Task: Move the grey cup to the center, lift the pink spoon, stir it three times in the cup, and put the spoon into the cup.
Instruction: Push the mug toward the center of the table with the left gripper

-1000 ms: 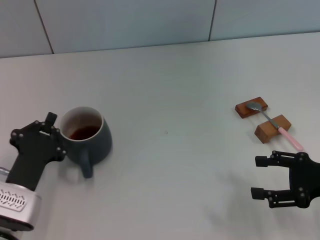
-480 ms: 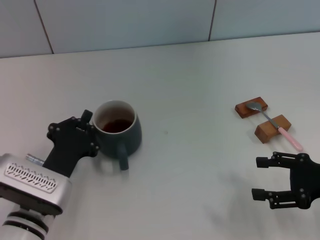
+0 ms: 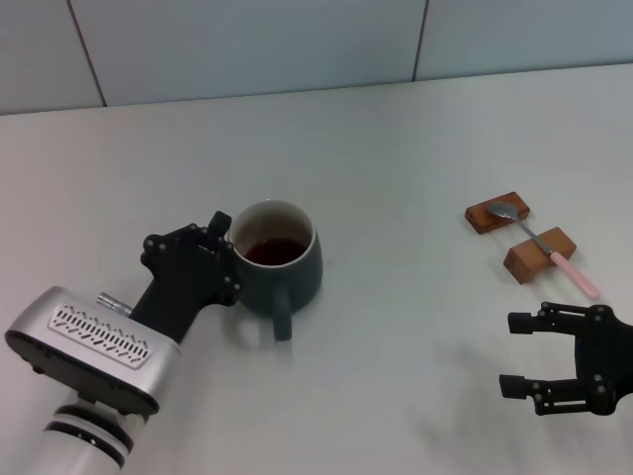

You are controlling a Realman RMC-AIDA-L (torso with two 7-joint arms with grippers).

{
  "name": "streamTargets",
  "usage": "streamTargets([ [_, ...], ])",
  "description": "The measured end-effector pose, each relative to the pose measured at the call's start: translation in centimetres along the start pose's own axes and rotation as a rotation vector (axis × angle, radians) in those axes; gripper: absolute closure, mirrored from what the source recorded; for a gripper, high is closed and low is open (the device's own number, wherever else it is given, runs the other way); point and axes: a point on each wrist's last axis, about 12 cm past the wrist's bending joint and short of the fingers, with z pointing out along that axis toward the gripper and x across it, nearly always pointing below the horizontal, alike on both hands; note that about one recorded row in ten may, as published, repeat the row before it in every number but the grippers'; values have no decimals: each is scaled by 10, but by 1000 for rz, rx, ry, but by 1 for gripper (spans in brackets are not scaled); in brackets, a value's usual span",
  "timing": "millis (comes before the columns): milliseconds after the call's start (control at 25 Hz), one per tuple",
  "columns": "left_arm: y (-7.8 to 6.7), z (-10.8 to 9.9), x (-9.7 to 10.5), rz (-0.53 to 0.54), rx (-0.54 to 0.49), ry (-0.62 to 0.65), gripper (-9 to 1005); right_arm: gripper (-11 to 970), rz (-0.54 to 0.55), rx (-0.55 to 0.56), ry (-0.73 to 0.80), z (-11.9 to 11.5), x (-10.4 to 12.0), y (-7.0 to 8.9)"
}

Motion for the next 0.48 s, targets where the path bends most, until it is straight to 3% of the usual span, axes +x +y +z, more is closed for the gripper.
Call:
streamTargets([
  [320, -13, 6, -11, -37, 100, -53, 997, 151, -2, -1, -2, 1, -1, -1],
  [480, -10, 4, -9, -67, 91, -56, 998, 152, 2, 12, -11, -1, 0, 0],
])
